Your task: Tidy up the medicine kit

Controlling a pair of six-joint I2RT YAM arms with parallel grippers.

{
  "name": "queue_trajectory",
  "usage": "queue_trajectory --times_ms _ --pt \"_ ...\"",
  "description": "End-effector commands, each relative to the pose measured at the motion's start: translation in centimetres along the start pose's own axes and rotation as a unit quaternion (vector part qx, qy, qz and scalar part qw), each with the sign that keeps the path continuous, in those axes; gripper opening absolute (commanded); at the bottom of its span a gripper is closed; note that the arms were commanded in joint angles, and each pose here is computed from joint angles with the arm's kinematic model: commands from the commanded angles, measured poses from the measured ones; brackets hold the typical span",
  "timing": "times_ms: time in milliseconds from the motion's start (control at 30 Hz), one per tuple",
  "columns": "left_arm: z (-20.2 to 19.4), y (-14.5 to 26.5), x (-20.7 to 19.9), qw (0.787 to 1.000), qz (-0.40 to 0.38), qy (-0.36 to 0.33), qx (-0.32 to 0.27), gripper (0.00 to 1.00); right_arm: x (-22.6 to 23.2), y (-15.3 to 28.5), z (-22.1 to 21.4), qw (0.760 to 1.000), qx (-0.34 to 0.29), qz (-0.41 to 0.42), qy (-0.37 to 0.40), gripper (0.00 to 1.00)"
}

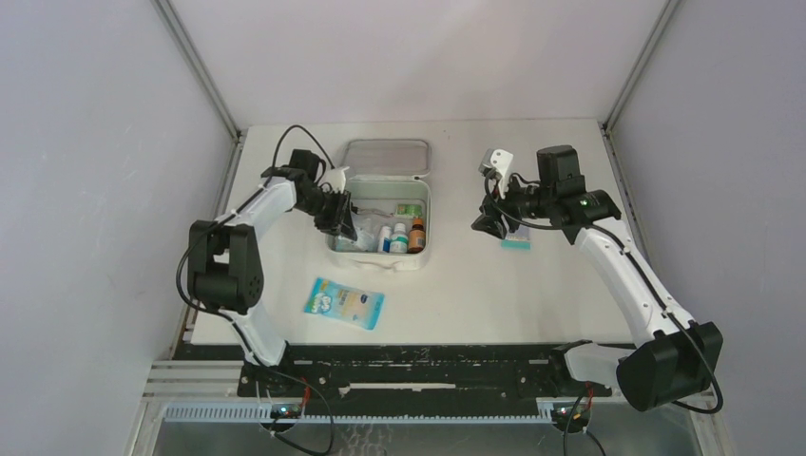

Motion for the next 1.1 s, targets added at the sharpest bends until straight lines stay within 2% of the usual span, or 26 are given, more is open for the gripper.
queue_trajectory --times_ms 0,200,400,767,933,1067 --pt "-0.2 0.8 0.0 1.0 0.009 0.007 0.0 0.32 -0.3 0.2 0.5 1.0 -0.011 -0.01 0.018 0.48" --pt "0.1 2.2 -0.1 0.999 0.038 -0.02 -0.015 0.49 -0.6 0.0 -0.2 1.0 -0.001 -0.018 0.01 0.48" --pt "0.5 4.0 -0.4 0.996 0.07 -0.05 -0.036 0.6 -0.8 0.1 -0.6 1.0 0.005 -0.029 0.006 0.49" --pt "2.2 6.1 -0.5 0.977 0.142 -0.116 -0.104 0.7 -1.7 0.2 -1.3 0.997 0.022 -0.069 -0.005 0.5" --pt "2.5 4.4 -1.5 0.973 0.137 -0.147 -0.111 0.72 -1.9 0.1 -1.6 0.997 0.028 -0.077 -0.008 0.51" --pt "3.0 2.6 -2.1 0.973 0.128 -0.163 -0.099 0.72 -3.3 0.2 -2.3 0.99 0.052 -0.128 -0.021 0.51"
Point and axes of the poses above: each gripper's point midway between its finger pads, its own y axis back along the fingers, its own x axis along the line the jaws close on, z = x × y, the point moved 6 cm from there along y, back along the fingers, and after that the axes turned 2 degrees about -y, right-handed, at the moved point
